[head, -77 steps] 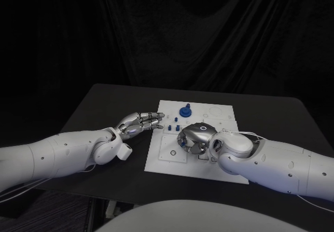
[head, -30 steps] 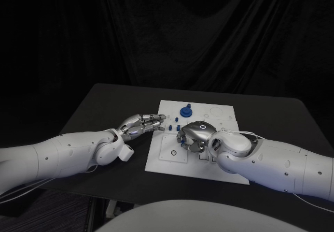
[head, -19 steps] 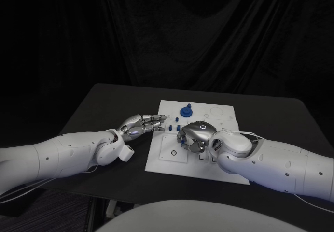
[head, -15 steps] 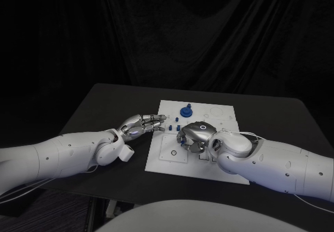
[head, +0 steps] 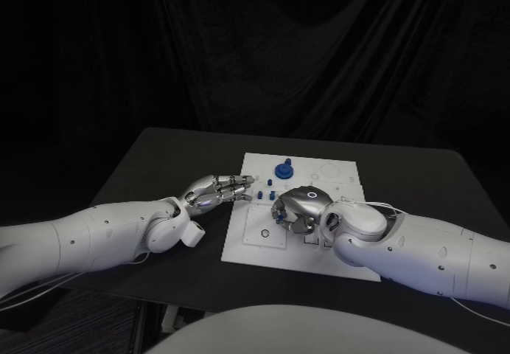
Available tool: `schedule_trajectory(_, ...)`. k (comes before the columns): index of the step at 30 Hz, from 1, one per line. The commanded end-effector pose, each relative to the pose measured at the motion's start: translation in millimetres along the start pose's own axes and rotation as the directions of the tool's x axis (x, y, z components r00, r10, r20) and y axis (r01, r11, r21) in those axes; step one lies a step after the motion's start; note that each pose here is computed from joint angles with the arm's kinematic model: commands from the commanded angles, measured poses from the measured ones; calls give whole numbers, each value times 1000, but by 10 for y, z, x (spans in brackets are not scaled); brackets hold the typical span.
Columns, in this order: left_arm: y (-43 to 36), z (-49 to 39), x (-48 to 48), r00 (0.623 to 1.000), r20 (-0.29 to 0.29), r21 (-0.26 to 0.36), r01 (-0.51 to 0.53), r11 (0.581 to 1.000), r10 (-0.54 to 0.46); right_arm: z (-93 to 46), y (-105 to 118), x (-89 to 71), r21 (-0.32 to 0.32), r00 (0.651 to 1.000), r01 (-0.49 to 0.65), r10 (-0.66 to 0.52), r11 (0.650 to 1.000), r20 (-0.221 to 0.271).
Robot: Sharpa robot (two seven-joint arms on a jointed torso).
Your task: Assemble the parts on the task board
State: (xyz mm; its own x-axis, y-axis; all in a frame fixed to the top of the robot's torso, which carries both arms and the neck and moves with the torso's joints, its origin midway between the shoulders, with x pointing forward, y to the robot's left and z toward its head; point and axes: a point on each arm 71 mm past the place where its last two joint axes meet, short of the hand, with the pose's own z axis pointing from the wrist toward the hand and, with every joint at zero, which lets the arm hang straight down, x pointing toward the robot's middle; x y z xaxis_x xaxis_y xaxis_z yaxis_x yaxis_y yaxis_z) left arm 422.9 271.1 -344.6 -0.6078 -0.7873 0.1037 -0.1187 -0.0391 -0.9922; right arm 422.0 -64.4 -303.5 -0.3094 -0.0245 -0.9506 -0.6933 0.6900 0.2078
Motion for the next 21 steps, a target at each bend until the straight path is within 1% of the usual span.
schedule_trajectory(1, -100, -2, 15, 1000, -8, 149, 19, 989, -17, -12, -5, 22, 11, 1000, 4, -4, 1000, -9)
schedule_trajectory(9, -93, -3, 18, 1000, -11, 145, 21, 989, -20, -19, -13, 37, 14, 1000, 2, -2, 1000, -12)
schedule_trajectory(21, -80, 4, 21, 1000, -15, 139, 25, 990, -23, -17, 9, 33, -4, 1000, -3, 3, 1000, 11)
